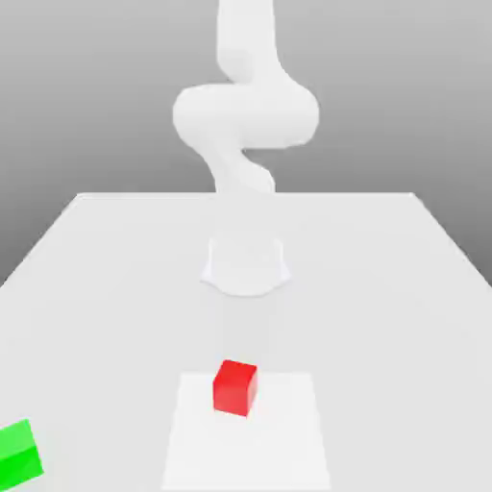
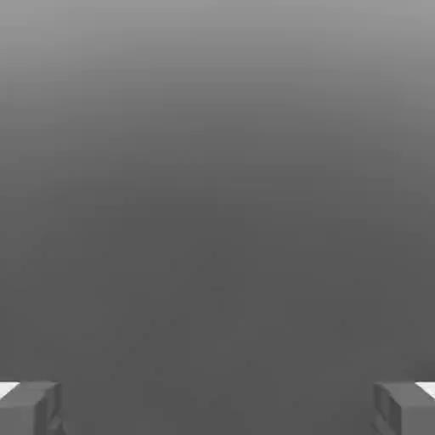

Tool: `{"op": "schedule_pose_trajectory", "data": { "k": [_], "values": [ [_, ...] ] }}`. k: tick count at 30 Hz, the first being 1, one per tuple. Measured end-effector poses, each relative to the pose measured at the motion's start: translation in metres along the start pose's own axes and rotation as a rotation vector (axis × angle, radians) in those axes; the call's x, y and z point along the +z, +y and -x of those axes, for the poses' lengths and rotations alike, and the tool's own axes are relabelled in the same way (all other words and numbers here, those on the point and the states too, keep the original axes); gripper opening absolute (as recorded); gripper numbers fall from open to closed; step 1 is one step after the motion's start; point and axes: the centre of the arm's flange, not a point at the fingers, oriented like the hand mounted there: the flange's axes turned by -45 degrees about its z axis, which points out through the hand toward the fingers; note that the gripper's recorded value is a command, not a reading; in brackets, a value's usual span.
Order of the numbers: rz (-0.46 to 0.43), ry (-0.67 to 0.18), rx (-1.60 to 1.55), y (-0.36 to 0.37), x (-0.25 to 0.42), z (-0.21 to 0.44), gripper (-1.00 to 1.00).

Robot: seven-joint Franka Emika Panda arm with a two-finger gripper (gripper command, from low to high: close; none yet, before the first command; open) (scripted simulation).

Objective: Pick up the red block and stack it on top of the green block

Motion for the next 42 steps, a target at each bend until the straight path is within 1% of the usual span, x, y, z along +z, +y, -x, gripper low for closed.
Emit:
{"op": "schedule_pose_trajectory", "data": {
  "k": [4,9,13,17,18,20,24,25,32,39,42],
  "values": [
    [0.026,-0.150,0.045,0.002,0.101,0.035,0.00],
    [0.056,-0.335,0.106,0.010,0.205,0.106,0.00],
    [0.079,-0.490,0.162,0.017,0.271,0.183,0.00],
    [0.102,-0.667,0.228,0.022,0.320,0.283,0.00],
    [0.105,-0.691,0.238,0.023,0.328,0.299,0.00],
    [0.108,-0.708,0.245,0.023,0.342,0.318,0.00],
    [0.109,-0.713,0.247,0.024,0.369,0.344,0.00],
    [0.109,-0.714,0.246,0.024,0.374,0.350,-1.00],
    [0.109,-0.713,0.246,0.024,0.375,0.351,-1.00],
    [0.109,-0.713,0.246,0.023,0.334,0.314,-1.00],
    [0.116,-0.714,0.307,0.051,0.341,0.288,-1.00]
  ]
}}
